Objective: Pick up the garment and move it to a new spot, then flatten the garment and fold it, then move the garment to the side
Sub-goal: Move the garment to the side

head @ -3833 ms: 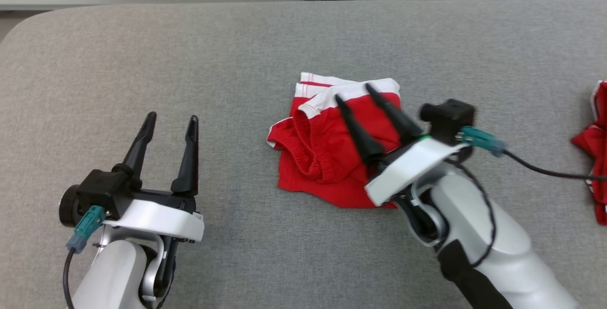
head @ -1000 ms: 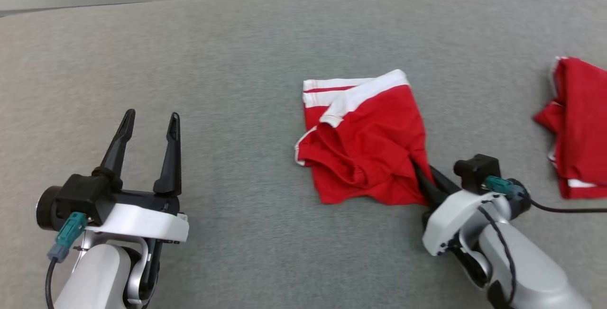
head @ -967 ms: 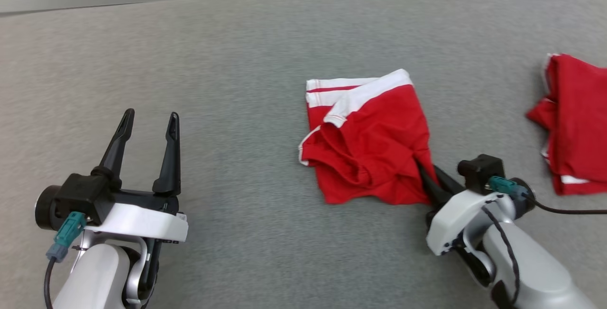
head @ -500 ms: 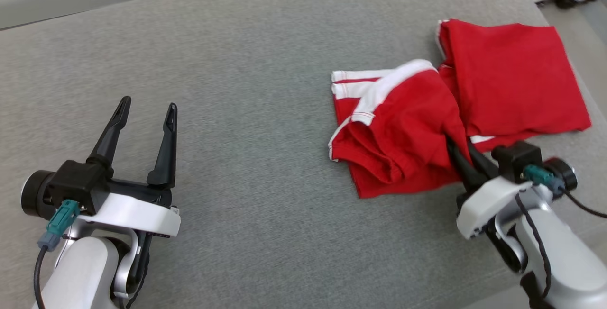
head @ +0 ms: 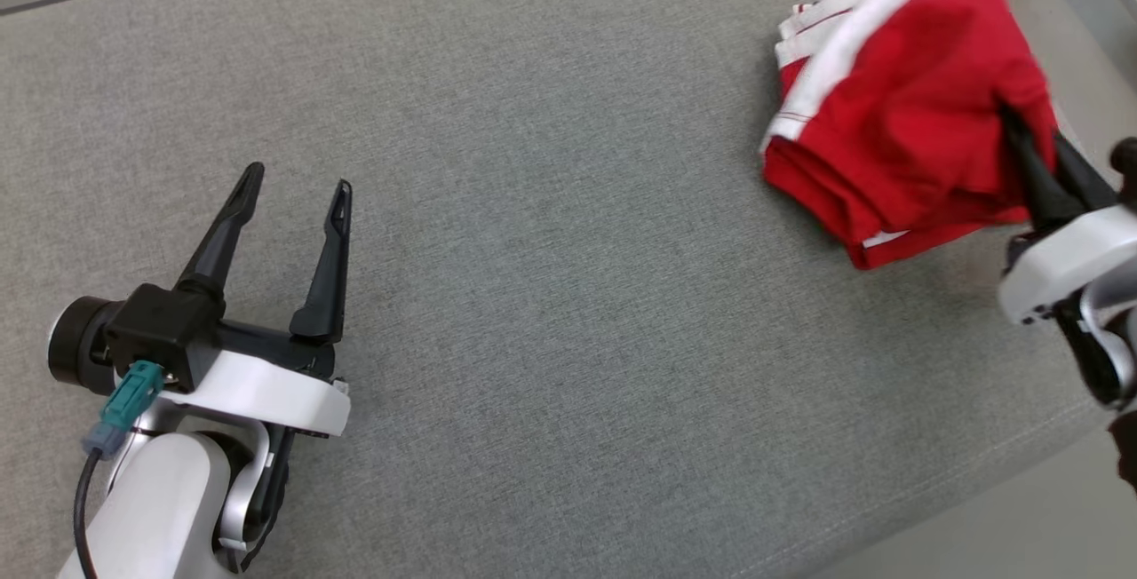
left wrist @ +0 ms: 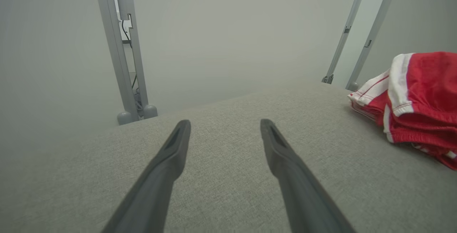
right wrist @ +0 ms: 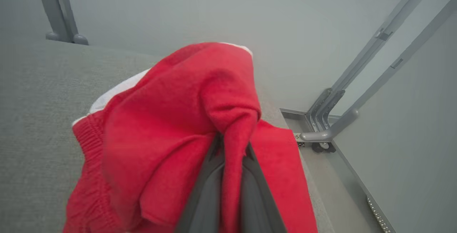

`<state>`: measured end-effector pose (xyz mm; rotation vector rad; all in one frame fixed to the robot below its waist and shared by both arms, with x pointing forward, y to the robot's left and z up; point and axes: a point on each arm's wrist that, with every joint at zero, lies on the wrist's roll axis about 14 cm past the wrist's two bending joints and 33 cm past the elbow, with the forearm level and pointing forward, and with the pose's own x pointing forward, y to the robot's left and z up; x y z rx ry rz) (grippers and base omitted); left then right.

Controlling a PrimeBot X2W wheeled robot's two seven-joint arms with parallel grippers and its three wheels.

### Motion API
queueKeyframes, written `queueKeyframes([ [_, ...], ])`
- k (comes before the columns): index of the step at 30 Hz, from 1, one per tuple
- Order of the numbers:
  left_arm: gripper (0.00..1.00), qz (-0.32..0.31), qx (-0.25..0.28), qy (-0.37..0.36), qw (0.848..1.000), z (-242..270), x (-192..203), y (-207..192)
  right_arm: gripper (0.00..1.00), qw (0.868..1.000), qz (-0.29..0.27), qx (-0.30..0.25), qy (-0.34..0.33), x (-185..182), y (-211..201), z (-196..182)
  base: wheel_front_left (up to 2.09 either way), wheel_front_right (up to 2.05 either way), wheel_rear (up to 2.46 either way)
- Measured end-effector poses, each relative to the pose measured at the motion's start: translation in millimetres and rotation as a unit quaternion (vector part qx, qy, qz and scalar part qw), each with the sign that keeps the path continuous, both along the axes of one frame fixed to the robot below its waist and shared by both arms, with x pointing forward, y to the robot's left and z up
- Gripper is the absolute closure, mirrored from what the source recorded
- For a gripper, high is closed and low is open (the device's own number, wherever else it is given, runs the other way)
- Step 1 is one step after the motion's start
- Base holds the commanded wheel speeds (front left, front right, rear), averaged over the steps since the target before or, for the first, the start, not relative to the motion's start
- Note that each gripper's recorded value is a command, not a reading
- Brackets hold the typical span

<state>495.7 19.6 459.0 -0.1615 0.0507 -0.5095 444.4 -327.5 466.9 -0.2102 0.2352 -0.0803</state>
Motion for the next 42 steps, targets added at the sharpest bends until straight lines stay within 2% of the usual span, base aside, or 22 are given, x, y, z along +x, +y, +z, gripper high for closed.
queueKeyframes([
  [6, 0.0, 0.002, 0.0, 0.004, 1.0, -4.8, 3.3, 2.0, 1.0, 0.998, -0.047, 0.01, 0.034, -7.5, -27.9, -27.6, 0.0, 0.0, 0.0],
  [7, 0.0, 0.003, 0.001, 0.005, 1.0, -6.5, 3.4, 2.7, 0.57, 0.998, -0.05, 0.012, 0.039, -6.9, -28.7, -31.6, 0.0, 0.0, 0.0],
  [8, 0.0, 0.003, 0.001, 0.007, 1.0, -7.9, 3.5, 3.3, 0.0, 0.997, -0.055, 0.013, 0.049, -7.9, -29.8, -37.5, 0.0, 0.0, 0.0],
  [15, 0.0, 0.013, 0.001, -0.001, 1.0, -3.1, 5.0, 9.1, 0.0, 0.993, -0.094, 0.03, 0.06, -16.2, -44.3, -49.9, 0.0, 0.0, 0.0],
  [19, 0.0, 0.024, -0.006, -0.007, 1.0, 5.7, 1.3, 14.4, 0.0, 0.993, -0.108, 0.049, 0.025, -19.8, -47.0, -37.4, 0.0, 0.0, 0.0],
  [23, 0.0, 0.049, -0.012, -0.018, 0.999, 18.0, -2.5, 28.3, 0.0, 0.994, -0.089, 0.053, -0.038, -16.0, -35.3, -8.5, 0.0, 0.0, 0.0],
  [33, 0.0, 0.141, -0.004, -0.042, 0.989, 43.5, -21.4, 90.2, 0.0, 0.981, -0.004, 0.095, -0.168, -1.6, 56.2, 48.9, 0.0, 0.0, 0.0],
  [42, 0.0, 0.236, 0.012, -0.049, 0.97, 55.7, -57.3, 159.7, 0.0, 0.974, 0.072, 0.133, -0.167, 1.0, 135.6, 59.2, 0.0, 0.0, 0.0],
])
